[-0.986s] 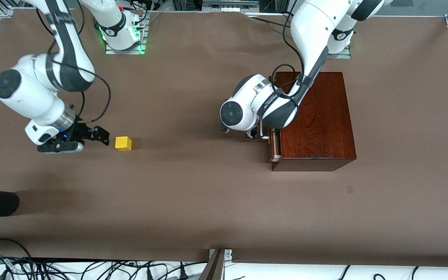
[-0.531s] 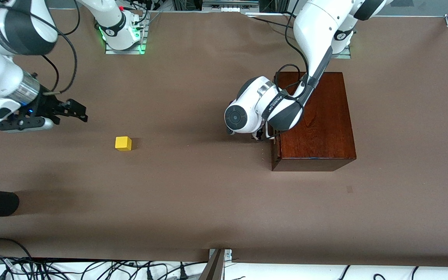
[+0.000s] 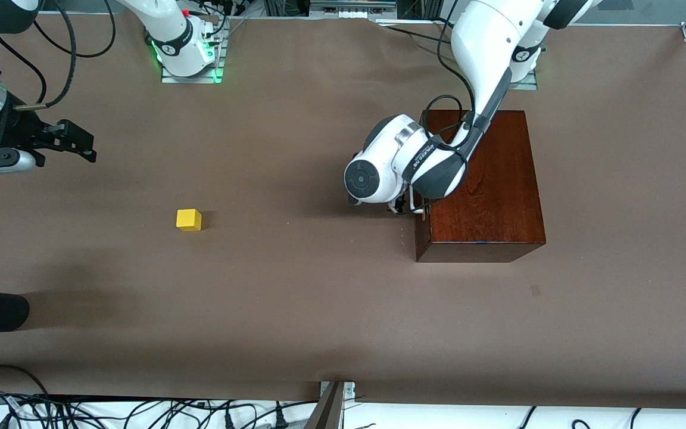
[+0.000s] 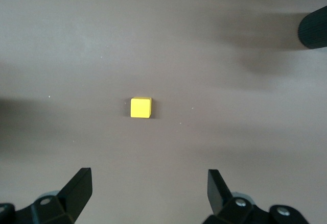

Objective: Open drawer, take yellow block, close drawer

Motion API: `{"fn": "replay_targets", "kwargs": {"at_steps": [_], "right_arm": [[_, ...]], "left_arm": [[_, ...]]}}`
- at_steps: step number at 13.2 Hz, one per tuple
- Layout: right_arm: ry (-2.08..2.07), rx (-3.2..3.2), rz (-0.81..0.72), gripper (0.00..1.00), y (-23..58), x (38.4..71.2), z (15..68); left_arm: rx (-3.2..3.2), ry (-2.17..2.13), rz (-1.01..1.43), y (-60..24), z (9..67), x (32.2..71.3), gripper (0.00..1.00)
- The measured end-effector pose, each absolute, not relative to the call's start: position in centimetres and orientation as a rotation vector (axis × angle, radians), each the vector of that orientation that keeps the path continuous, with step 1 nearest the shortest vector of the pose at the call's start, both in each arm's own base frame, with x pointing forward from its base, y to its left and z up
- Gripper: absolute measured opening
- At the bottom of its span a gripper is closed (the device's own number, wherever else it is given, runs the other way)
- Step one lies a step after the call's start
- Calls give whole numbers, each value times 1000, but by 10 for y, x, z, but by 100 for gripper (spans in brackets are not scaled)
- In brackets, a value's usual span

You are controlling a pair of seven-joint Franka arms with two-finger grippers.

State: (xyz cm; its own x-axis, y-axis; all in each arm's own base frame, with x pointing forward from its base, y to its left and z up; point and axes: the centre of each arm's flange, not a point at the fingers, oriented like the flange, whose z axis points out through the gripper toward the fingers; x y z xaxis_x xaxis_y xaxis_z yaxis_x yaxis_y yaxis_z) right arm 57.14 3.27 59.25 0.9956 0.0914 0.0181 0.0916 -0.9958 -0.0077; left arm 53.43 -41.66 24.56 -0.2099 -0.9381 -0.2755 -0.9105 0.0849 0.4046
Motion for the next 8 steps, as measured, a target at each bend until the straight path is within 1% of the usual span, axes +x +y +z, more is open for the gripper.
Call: {"fn": "replay_targets", "kwargs": {"at_steps": [2, 4, 6, 8], "right_arm": [[-138, -3130, -36, 100, 30, 571, 604], [-139, -3130, -47, 100, 30, 570, 615], [-138, -3131, -36, 100, 30, 570, 615], [-148, -3130, -17, 100, 33, 570, 613]], "left_arm": [[1934, -2266, -757, -425, 253, 529, 100], [2048, -2183, -666, -447, 286, 525, 100], [2259, -1996, -549, -460, 342, 523, 100], [2510, -1768, -467, -453, 410, 520, 100]]}}
